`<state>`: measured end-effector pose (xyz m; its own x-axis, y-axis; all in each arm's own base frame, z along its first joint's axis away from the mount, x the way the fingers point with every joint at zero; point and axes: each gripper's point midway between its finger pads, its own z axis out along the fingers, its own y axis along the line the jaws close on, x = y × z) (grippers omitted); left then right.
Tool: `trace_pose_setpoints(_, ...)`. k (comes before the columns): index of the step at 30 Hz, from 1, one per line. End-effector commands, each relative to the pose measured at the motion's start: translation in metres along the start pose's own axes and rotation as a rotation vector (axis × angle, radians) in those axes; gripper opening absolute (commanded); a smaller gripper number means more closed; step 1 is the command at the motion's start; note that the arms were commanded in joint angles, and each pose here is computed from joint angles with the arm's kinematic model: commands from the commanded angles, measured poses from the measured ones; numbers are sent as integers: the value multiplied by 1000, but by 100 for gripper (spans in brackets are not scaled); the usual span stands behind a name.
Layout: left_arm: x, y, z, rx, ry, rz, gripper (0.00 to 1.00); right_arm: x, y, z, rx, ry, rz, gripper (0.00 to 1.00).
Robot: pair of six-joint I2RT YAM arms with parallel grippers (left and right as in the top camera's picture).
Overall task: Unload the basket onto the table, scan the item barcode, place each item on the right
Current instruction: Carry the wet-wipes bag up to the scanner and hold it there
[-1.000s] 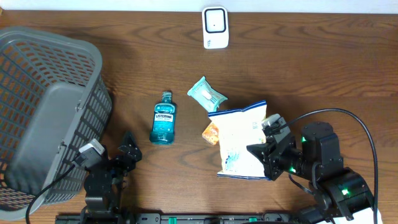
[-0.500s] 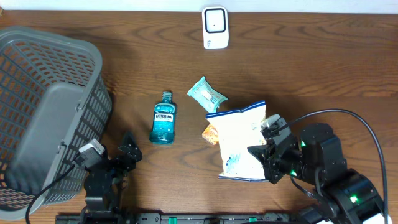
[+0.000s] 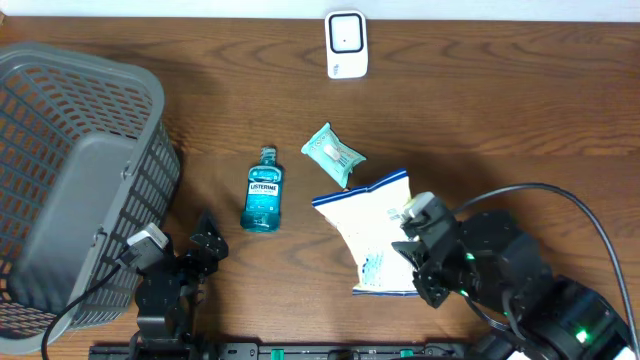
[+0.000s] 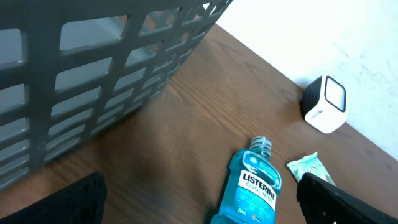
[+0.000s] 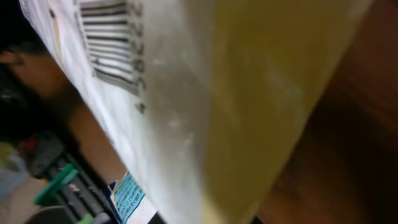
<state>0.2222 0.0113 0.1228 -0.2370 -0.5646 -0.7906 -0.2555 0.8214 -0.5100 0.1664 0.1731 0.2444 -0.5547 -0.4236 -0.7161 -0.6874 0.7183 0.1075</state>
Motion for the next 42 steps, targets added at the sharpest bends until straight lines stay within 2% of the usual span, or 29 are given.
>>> trace_pose_setpoints(1, 5, 7, 1, -27, 11, 1, 98, -15, -16, -6, 148, -8, 3, 1)
trace_pose_setpoints(8, 5, 7, 1, -26, 11, 0, 98, -20, -22, 12, 342, 142, -86, 1)
trace_pose_setpoints(15, 5, 7, 1, -27, 11, 1, 98, -28, -35, 14, 601, 223, -168, 1)
trace_pose_setpoints(21, 5, 7, 1, -26, 11, 0, 98, -29, -58, 10, 849, 264, -204, 1)
trace_pose_setpoints(27, 5, 7, 1, -26, 11, 0, 98, -49, -78, 20, 1083, 237, -305, 1)
trace_pose_setpoints(37, 5, 7, 1, -26, 11, 0, 98, -71, -145, 52, 1478, 279, -411, 1)
trace_pose_setpoints(42, 5, 7, 1, -26, 11, 0, 98, -86, -194, 76, 1602, 348, -378, 1)
